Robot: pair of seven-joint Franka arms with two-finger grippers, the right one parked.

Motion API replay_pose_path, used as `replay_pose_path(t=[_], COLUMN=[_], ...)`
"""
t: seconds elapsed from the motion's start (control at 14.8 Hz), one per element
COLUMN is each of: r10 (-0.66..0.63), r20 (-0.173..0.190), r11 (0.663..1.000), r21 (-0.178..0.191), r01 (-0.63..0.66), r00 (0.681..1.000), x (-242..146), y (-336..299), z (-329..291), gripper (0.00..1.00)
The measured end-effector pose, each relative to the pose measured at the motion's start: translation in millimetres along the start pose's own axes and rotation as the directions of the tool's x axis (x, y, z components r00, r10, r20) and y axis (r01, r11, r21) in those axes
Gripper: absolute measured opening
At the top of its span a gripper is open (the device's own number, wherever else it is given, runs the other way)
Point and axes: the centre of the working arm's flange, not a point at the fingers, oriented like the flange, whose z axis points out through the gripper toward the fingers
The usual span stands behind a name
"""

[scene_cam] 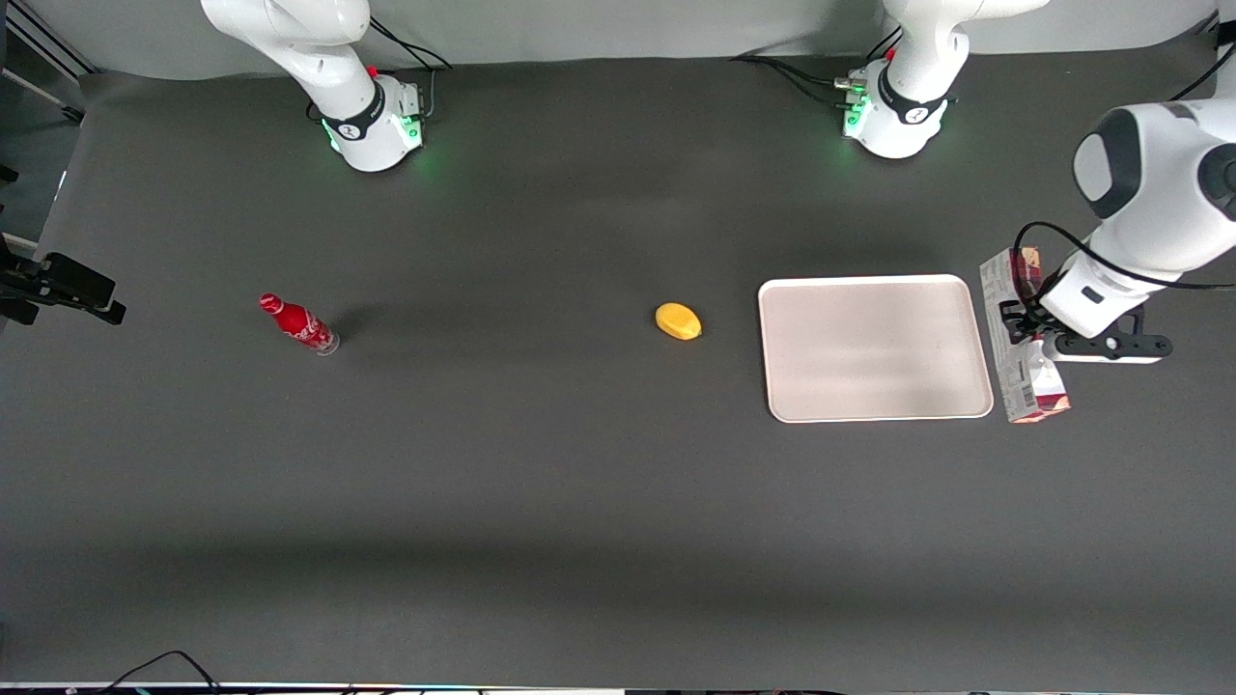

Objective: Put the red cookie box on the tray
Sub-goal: 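Lower the cookie box onto the tray's edge region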

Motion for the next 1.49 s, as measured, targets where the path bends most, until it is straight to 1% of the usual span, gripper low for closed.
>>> replay_pose_path(t=[0.07,0.2,0.27,0.47,0.74,0.81,1.02,1.35,1.49], r10=[0.001,0.004,0.005,0.006,0.008,0.008,0.008,0.002,0.002], r20=[-0.003,0.005,0.000,-0.051,-0.092,-0.093,-0.078,-0.071,-0.071], r11=[1.000,1.000,1.000,1.000,1.000,1.000,1.000,1.000,1.000], r21=[0.000,-0.002,-0.002,0.002,0.004,0.003,0.001,-0.002,-0.002], r01=[-0.001,-0.004,-0.005,-0.006,-0.007,-0.008,-0.008,-0.002,-0.002], r00=[1.000,1.000,1.000,0.999,0.996,0.996,0.997,0.997,0.997], x=[-9,-26,-32,-50,-70,-73,-77,-78,-78], y=[-1,1,2,4,7,7,8,8,8], z=[15,39,48,74,109,117,133,137,139], gripper=[0.07,0.07,0.07,0.07,0.07,0.07,0.07,0.07,0.09])
